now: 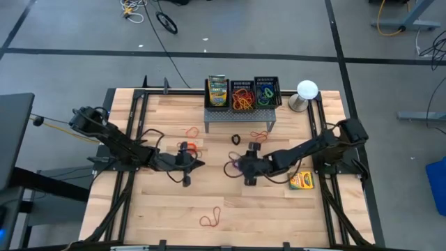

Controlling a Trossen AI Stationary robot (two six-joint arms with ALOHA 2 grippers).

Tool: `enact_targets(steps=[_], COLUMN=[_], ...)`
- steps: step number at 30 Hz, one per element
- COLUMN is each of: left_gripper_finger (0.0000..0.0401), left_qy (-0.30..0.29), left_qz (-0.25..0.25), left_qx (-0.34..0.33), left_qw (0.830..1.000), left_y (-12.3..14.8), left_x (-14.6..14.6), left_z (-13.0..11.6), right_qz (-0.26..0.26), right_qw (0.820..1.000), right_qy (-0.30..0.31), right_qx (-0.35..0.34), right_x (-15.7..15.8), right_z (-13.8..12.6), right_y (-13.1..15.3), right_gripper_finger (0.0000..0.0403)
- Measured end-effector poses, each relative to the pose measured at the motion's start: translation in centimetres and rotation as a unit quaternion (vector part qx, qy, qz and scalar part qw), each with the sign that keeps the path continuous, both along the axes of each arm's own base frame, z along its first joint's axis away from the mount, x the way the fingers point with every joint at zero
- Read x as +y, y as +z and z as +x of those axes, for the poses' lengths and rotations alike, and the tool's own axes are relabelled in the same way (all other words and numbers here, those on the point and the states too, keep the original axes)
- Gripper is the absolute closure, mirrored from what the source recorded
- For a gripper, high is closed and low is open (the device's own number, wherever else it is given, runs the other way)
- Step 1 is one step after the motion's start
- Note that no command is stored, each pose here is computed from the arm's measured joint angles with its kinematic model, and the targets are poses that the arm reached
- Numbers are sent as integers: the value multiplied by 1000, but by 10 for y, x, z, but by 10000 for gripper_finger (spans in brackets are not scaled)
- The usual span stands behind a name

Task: Sort rubber bands into baskets
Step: Put the purple spring rubberband into the right black basket on the shelf

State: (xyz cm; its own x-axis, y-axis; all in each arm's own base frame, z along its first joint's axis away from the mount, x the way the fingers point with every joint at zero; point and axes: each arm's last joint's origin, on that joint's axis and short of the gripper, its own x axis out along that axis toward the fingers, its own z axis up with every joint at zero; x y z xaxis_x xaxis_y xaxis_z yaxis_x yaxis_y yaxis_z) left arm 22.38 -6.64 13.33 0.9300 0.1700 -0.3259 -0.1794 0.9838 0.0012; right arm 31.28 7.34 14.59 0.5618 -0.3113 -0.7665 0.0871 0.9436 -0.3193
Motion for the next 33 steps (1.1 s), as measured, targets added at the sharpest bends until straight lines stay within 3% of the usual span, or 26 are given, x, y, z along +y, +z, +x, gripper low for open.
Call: enact_targets(steps=[4, 19, 28, 33], left_gripper_finger=[387, 387, 387, 387], left_qy=[5, 5, 11, 12], left_qz=[1, 3, 4, 4], left_qx=[0, -5, -11, -11], left_qw=[1000, 1000, 1000, 1000], left_y=[0, 1, 3, 3], left_x=[2, 3, 6, 6], left_z=[1, 1, 3, 3], right_qz=[4, 78, 82, 79], right_qw=[998, 996, 995, 995], right_qy=[56, 50, 47, 49], right_qx=[13, 10, 31, 31], right_x=[9, -12, -13, -13], right_z=[-1, 14, 16, 15], right_y=[-1, -15, -29, -28], right_gripper_finger=[201, 292, 288, 332])
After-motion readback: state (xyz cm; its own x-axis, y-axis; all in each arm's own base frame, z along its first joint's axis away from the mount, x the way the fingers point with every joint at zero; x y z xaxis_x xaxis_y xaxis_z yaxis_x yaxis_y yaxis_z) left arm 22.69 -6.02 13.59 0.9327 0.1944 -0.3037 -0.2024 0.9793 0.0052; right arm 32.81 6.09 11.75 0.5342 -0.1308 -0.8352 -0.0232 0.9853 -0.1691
